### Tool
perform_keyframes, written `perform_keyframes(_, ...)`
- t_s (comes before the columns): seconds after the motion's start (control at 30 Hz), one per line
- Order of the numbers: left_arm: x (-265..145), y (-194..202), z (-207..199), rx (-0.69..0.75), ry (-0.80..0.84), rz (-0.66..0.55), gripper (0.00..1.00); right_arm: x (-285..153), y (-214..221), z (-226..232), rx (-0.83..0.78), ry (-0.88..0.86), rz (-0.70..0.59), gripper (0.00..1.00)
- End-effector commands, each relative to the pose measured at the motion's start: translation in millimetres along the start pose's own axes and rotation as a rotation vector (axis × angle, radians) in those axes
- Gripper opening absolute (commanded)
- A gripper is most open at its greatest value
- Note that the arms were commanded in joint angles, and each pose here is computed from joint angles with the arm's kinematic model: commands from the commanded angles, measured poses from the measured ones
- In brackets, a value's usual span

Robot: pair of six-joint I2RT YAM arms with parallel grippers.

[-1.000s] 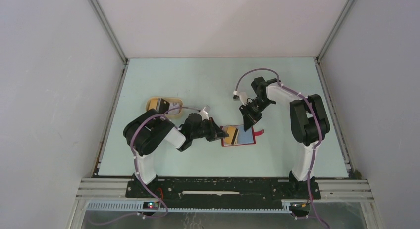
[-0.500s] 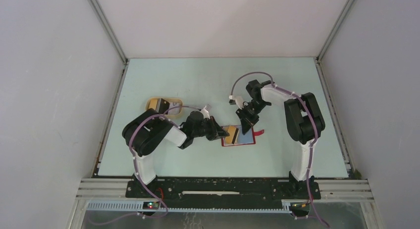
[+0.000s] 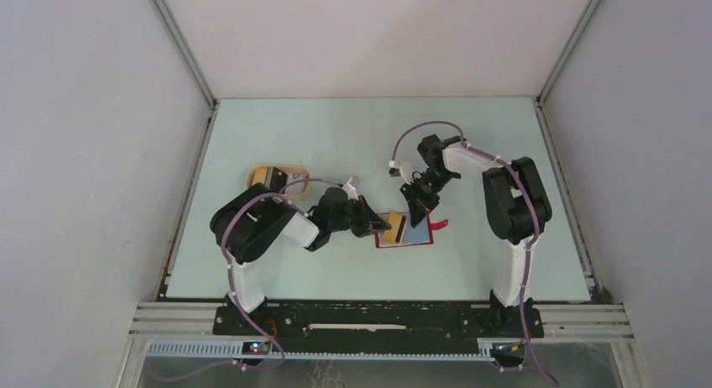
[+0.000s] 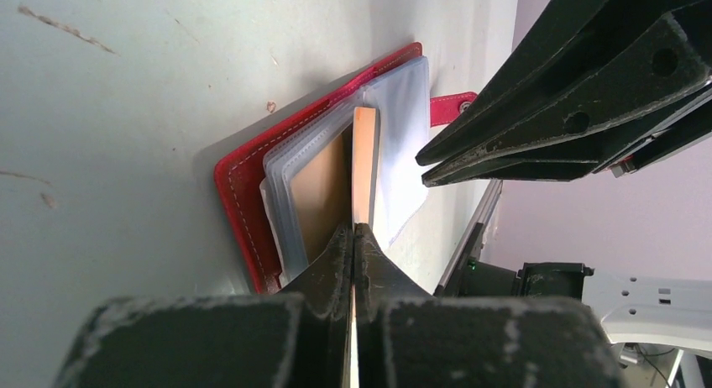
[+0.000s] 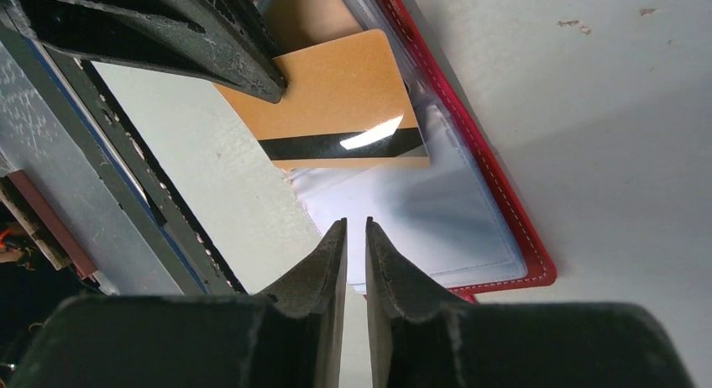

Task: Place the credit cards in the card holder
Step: Insert the credit card into the card slot.

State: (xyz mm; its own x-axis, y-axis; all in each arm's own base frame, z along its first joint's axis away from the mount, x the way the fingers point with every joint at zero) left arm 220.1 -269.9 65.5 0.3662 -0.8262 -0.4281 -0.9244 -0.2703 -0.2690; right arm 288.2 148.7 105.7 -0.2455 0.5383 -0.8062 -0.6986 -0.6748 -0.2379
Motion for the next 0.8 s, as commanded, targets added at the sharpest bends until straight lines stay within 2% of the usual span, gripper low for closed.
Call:
perform_keyframes(0.0,6.1,4.7,5.9,-0.018,-0.029,-0.032,0.0,-26.8,-10.0,7.0,-0.034,0.024,-0.094,0.22)
perform_keyframes(0.1,7.9,8.4,5.4,-0.032,-0.016,-0.052,0.0,-34.9,-4.8,4.2,-0.045,0.061,-0.1,0.21)
perform_keyframes(0.33,11.8,15.4,5.7,-0.056,0.002,-0.094,0.0,-37.1,23.2,0.5,-0.115,0.224,-0.02,0.22)
perform_keyframes(0.77,18.7,26.0,5.4,-0.063,-0.006,-0.118,0.0,-19.6,37.7,-23.8,0.069,0.197,-0.023,0.21)
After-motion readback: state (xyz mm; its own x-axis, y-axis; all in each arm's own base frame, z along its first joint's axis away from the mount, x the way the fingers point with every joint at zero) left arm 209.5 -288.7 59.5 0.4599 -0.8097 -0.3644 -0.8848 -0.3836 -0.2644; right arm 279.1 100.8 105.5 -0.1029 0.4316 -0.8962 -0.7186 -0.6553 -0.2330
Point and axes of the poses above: each gripper's point midway between its finger pads, its own x axis out along the fingers, its own z axis along the line the jaws close on, y = z × x, the point moved 9 cm from there along -x, back along the fingers, and after that the axes turned 2 degrees about x, right-handed, at the moved point
